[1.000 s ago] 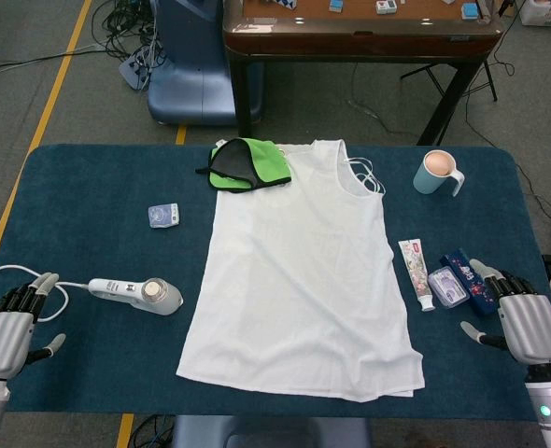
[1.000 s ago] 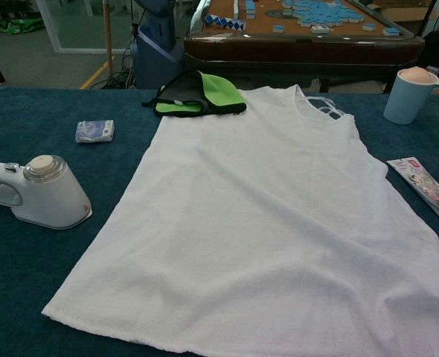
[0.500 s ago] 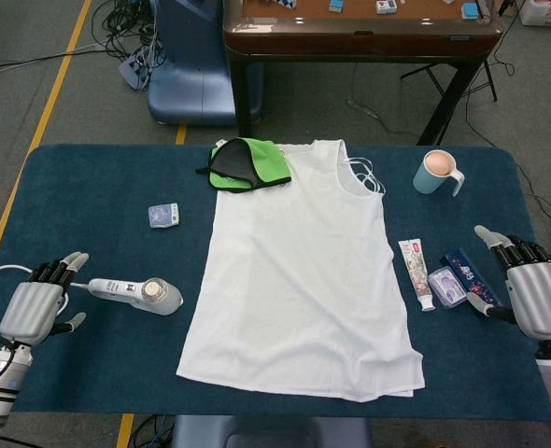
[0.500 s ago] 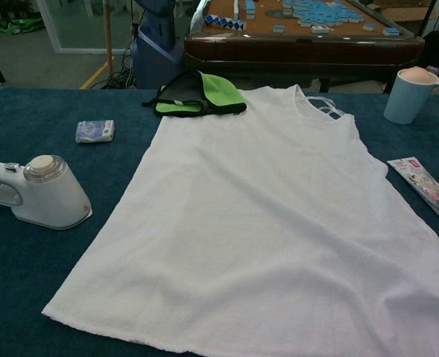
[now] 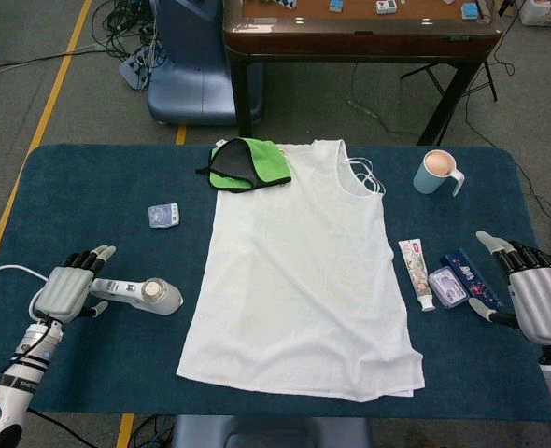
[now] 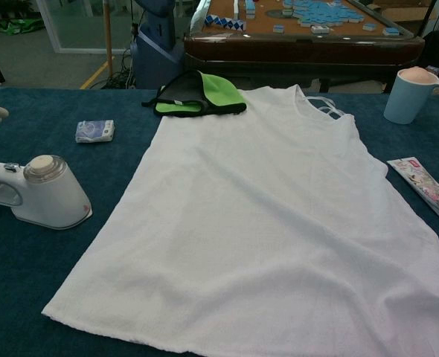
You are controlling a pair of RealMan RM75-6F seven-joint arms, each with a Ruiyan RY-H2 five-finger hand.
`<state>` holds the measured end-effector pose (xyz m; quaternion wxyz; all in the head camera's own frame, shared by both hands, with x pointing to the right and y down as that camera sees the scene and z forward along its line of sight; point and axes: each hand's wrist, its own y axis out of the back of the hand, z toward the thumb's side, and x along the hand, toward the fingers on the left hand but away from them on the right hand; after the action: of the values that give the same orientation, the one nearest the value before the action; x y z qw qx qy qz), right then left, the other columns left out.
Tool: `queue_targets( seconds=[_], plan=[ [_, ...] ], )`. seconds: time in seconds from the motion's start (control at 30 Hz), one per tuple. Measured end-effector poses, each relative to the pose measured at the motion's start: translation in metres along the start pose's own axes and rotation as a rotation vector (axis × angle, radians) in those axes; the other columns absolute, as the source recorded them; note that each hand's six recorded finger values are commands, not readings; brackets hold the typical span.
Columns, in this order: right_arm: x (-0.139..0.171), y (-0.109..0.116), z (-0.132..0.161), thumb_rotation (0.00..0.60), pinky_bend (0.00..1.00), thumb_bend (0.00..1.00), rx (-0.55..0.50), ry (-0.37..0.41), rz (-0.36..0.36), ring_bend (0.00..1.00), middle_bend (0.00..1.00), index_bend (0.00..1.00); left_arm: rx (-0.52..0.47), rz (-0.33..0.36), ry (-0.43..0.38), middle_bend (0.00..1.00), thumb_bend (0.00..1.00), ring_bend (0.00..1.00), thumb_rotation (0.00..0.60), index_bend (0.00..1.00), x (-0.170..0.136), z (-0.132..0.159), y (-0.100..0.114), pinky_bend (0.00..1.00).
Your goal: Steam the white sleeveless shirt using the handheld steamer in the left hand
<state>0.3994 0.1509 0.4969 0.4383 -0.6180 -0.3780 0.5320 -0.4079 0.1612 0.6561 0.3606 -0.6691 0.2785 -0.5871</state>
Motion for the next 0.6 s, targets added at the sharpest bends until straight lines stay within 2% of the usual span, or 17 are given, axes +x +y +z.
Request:
queue_targets(
  seconds=[0.27,0.43,0.6],
  plan=[
    [0.004,-0.001,-0.005,0.6,0.28,0.04,-0.009,-0.014,0.012,0.23,0.25,0.14,-0.003,-0.028,-0.01,0.1,0.17,0.14,0.6,0.08,0.011,0.008,-0.015,0.13],
    [0.006,-0.002,-0.007,0.6,0.28,0.04,-0.014,-0.018,0.017,0.23,0.25,0.14,-0.005,-0.021,-0.016,0.11,0.17,0.15,0.6,0.13,0.022,0.014,-0.021,0.13],
    [0.007,-0.002,-0.01,0.6,0.28,0.04,-0.016,-0.024,0.02,0.23,0.25,0.14,-0.024,-0.003,-0.021,0.16,0.17,0.2,0.6,0.17,0.032,0.022,-0.025,0.16]
  ],
)
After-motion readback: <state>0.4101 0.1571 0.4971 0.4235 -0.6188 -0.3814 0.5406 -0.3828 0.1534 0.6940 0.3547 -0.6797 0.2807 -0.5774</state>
